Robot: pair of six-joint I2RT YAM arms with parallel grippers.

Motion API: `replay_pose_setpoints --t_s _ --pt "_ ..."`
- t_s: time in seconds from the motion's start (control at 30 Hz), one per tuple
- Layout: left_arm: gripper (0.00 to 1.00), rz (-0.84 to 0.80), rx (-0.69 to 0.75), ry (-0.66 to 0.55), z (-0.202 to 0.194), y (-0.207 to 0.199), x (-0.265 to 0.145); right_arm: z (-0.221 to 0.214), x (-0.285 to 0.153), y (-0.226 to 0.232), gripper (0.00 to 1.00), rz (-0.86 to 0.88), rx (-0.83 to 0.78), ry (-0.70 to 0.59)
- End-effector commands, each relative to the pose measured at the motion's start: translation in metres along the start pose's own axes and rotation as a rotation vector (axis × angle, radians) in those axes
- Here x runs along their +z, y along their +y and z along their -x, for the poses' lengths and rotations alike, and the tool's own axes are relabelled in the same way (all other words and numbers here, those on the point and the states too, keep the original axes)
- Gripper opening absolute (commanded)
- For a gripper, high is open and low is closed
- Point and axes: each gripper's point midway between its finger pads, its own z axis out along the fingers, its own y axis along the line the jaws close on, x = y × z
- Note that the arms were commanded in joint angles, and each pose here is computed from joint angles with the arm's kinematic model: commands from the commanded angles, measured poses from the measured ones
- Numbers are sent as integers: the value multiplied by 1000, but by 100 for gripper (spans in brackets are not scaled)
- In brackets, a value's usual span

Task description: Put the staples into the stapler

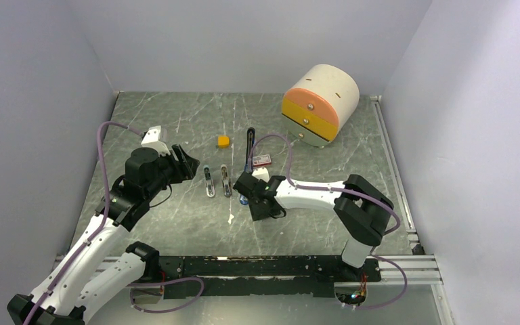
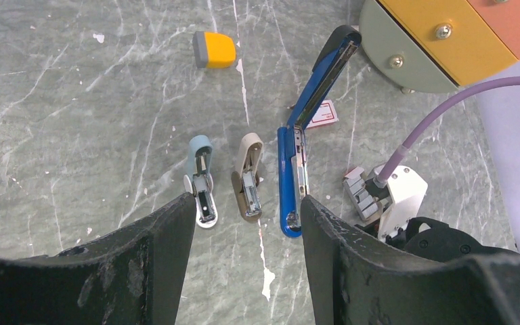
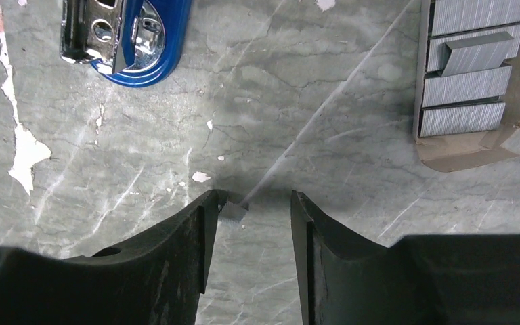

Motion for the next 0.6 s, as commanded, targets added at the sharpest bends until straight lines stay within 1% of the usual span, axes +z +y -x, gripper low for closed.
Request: replay_pose_setpoints --t_s 0.0,0.13,0.3,0.37,0.47,0.57 --pt "63 -16 -2 -19 4 -4 1 -19 -3 -12 48 -24 -42 60" --pt "63 -16 -2 -16 3 -4 2 -21 -4 -11 46 -13 -43 66" --pt "63 -14 -3 -16 3 -3 3 -21 -3 -2 36 35 -38 68" --pt "63 -14 -1 -16 4 -3 3 -21 -2 2 33 56 -35 69" --pt "63 -13 0 -17 4 -4 2 -18 -1 4 33 60 -26 60" --pt "63 -15 0 -19 4 -4 2 -14 0 6 36 61 -23 49"
